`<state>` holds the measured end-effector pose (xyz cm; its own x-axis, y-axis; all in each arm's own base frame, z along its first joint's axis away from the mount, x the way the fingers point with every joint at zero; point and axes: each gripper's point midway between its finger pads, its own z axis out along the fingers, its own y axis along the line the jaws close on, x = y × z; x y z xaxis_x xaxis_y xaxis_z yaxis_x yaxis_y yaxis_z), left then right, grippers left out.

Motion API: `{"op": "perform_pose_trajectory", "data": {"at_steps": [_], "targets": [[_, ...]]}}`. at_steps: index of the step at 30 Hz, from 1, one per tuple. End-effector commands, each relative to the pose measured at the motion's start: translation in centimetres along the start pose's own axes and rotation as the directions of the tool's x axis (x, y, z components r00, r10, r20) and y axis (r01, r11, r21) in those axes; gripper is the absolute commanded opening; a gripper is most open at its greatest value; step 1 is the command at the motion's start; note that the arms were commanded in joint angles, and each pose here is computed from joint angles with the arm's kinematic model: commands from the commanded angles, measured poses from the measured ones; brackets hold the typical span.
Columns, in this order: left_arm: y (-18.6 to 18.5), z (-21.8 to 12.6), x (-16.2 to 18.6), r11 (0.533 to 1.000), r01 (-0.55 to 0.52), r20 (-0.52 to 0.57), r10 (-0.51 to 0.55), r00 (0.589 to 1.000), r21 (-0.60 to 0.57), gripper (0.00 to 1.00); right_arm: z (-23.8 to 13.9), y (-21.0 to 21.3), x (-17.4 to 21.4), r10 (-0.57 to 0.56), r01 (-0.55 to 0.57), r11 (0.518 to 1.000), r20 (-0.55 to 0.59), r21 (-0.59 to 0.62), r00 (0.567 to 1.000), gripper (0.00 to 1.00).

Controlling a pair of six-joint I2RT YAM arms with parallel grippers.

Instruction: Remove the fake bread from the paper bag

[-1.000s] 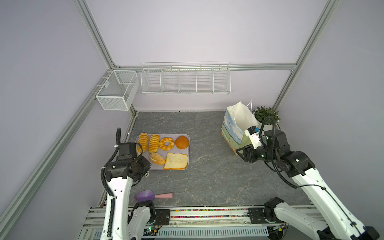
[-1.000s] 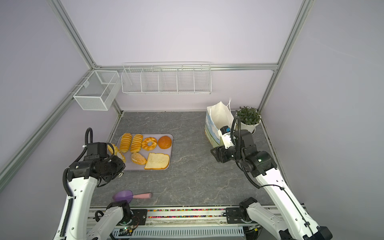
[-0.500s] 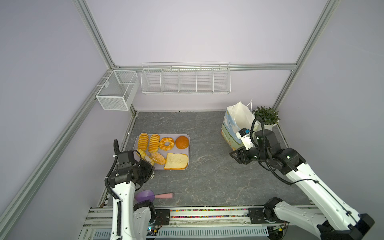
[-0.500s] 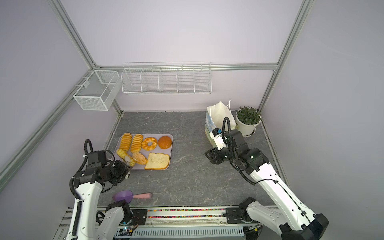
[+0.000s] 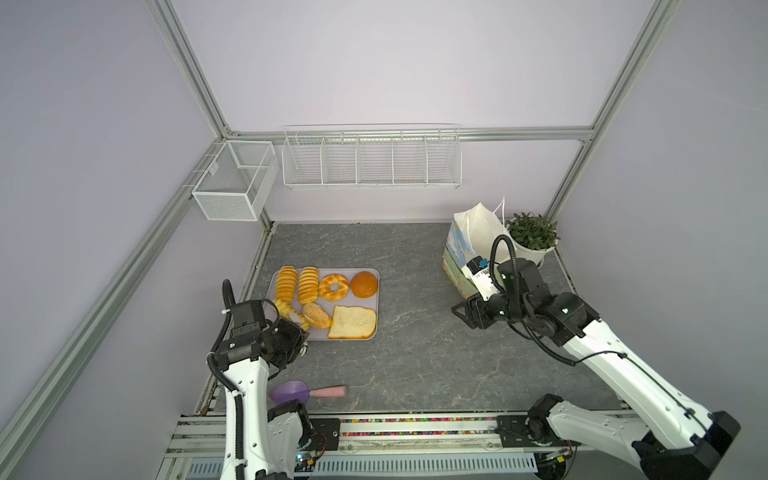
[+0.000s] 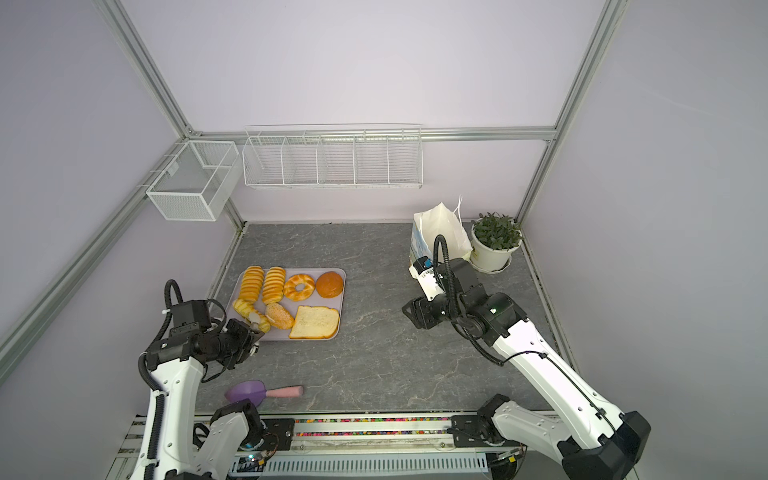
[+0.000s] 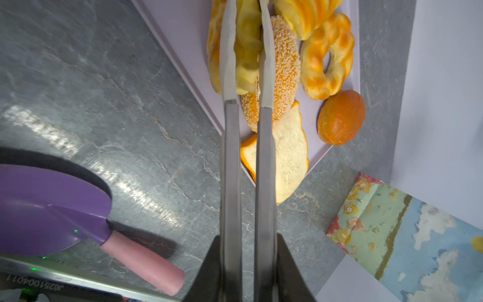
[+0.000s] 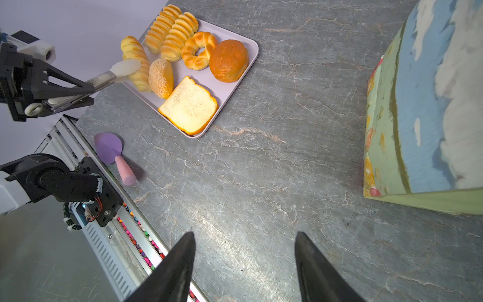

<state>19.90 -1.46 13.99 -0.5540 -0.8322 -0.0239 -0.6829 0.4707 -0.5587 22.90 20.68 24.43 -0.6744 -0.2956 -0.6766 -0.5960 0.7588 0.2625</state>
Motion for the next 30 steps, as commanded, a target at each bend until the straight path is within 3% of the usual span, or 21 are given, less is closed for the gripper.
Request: {"op": "perform_pose_trajectory", "data": {"at_steps": [1,7,12,20,30], "targets": [[2.2,-0.4,1.0,0.994,-0.008,-0.035,0.004,0.999,-0.109,0.13,-0.4,0.5,-0.8,-0.012,0.012,1.0,0.038,-0.008,0.999,0.63],[4.1,-1.6,1.5,0.979,-0.004,-0.017,0.001,1.0,-0.202,0.34,-0.4,0.9,-0.7,-0.025,0.026,0.999,0.048,-0.028,0.999,0.63],[5.4,-2.7,2.1,0.967,0.002,0.005,-0.001,1.0,-0.256,0.4,0.0,1.0,-0.4,-0.036,0.038,0.999,0.05,-0.039,0.998,0.63],[5.7,-3.5,2.1,0.961,-0.002,0.027,0.01,1.0,-0.275,0.4,0.4,0.8,0.1,-0.051,0.052,0.998,0.033,-0.036,0.998,0.64],[4.0,-2.5,0.4,0.971,-0.06,0.026,0.067,0.997,-0.232,0.32,0.8,0.8,0.0,-0.046,0.047,0.998,0.032,-0.04,0.998,0.64]]}}
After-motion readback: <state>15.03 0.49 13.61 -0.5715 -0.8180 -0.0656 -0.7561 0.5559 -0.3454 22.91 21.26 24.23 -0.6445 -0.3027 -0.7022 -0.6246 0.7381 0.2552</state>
